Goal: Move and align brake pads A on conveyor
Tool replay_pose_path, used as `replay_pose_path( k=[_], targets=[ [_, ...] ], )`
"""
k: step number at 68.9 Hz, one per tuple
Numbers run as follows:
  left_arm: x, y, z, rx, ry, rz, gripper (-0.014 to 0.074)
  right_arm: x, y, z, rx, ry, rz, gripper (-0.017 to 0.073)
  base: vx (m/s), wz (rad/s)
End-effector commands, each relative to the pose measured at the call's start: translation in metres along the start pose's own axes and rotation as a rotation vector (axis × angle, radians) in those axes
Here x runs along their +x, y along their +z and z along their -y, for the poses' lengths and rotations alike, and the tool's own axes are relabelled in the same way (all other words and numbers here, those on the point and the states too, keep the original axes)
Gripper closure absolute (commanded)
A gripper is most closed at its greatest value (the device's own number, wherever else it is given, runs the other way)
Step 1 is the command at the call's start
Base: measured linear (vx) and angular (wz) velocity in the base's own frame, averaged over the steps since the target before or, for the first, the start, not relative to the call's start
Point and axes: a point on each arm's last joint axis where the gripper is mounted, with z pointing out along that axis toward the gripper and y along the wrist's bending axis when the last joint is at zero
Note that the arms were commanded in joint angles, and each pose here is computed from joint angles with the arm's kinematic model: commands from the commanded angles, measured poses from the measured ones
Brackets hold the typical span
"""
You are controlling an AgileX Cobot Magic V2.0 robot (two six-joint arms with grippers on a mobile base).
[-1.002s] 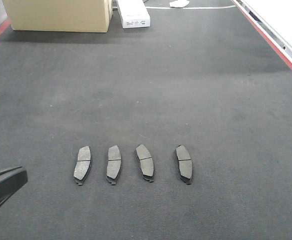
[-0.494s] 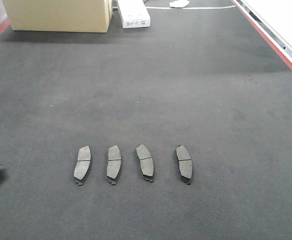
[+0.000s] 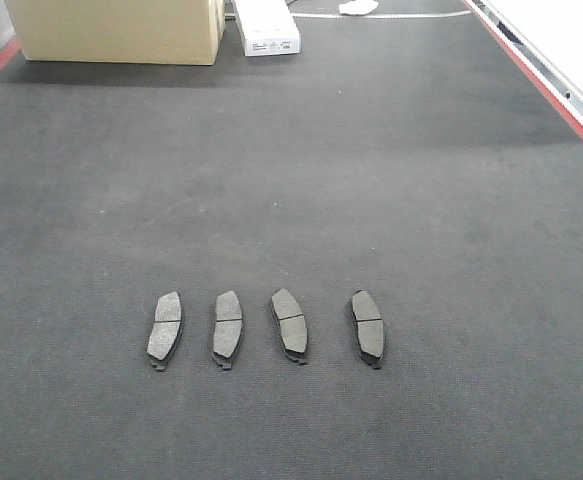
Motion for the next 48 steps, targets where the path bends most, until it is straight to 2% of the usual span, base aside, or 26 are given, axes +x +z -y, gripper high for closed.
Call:
replay_pose_path(
  k=[1,13,20,27,48],
  targets=[
    [-0.003,-0.001,0.0,-0.012,0.006,0.08,0.06,-0.015,-0.001,-0.002,-0.017,-0.025,0.093,0.0562,0.0,0.0],
    [0.038,0.009,0.001,-0.009,0.006,-0.039,0.06,-0.015,-0.001,-0.002,-0.017,-0.025,0.093,0.0562,0.0,0.0],
    [0.055,0.012,0.001,-0.009,-0.002,-0.052,0.06,-0.015,-0.001,-0.002,-0.017,-0.025,0.093,0.0562,0.0,0.0],
    [0.056,0.013,0.001,-0.009,-0.023,-0.039,0.06,-0.015,-0.001,-0.002,-0.017,-0.025,0.093,0.0562,0.0,0.0],
    [0.056,0.013,0.001,-0.009,-0.021,-0.037,0.06,-0.015,-0.001,-0.002,-0.017,-0.025,0.093,0.0562,0.0,0.0]
  ],
)
